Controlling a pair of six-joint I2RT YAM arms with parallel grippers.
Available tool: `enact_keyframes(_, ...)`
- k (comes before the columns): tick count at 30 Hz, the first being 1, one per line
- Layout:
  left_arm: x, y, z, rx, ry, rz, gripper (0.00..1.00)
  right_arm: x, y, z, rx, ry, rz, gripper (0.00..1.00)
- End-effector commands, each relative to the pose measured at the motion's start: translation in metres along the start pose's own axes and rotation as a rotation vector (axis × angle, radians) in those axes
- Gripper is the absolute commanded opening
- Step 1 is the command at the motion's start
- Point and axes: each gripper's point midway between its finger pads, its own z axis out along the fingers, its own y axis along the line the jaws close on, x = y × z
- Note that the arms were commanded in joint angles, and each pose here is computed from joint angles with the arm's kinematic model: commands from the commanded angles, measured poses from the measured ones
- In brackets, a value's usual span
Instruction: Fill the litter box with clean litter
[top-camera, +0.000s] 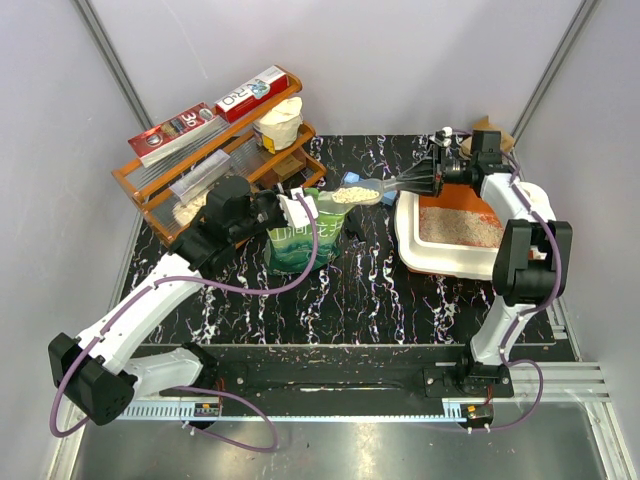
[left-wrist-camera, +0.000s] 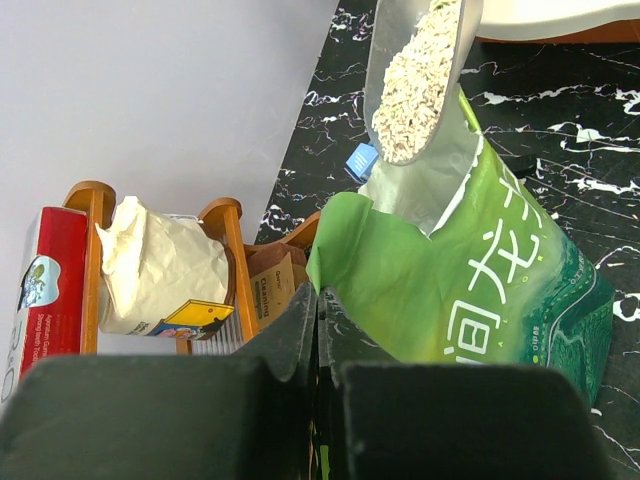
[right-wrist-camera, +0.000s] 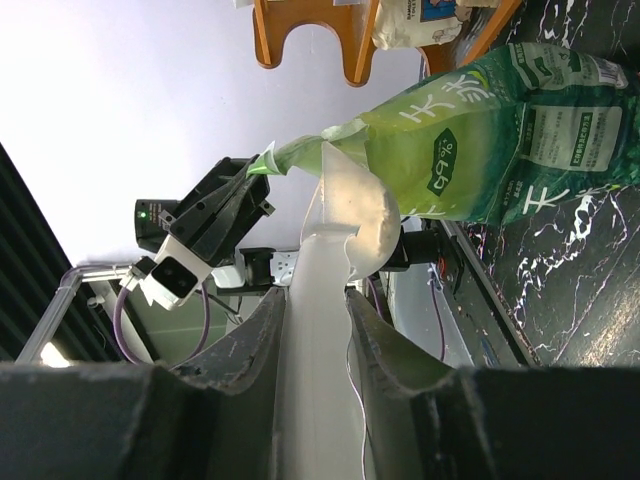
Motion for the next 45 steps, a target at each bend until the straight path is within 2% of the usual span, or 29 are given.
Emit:
enact_keyframes(1, -0.034, 0.043, -0.018, -0.157, -0.100, 0.051, 0.00, 0.009, 0.032, -0.012, -0.034, -0.003, -0.097, 0.00)
enact_keyframes(23, -0.031, 0.036, -0.015, -0.141, -0.110, 0.020, 0.00, -0.017, 0.038, -0.061, -0.018, -0.167, -0.109, 0.00)
enact_keyframes(30, -0.030, 0.034, -0.014, -0.137, -0.108, 0.019, 0.00, -0.034, 0.031, -0.098, 0.002, -0.287, -0.094, 0.00)
enact_keyframes(45, -0.030, 0.031, -0.010, -0.120, -0.113, 0.009, 0.00, -0.041, 0.024, -0.146, 0.009, -0.411, -0.083, 0.00)
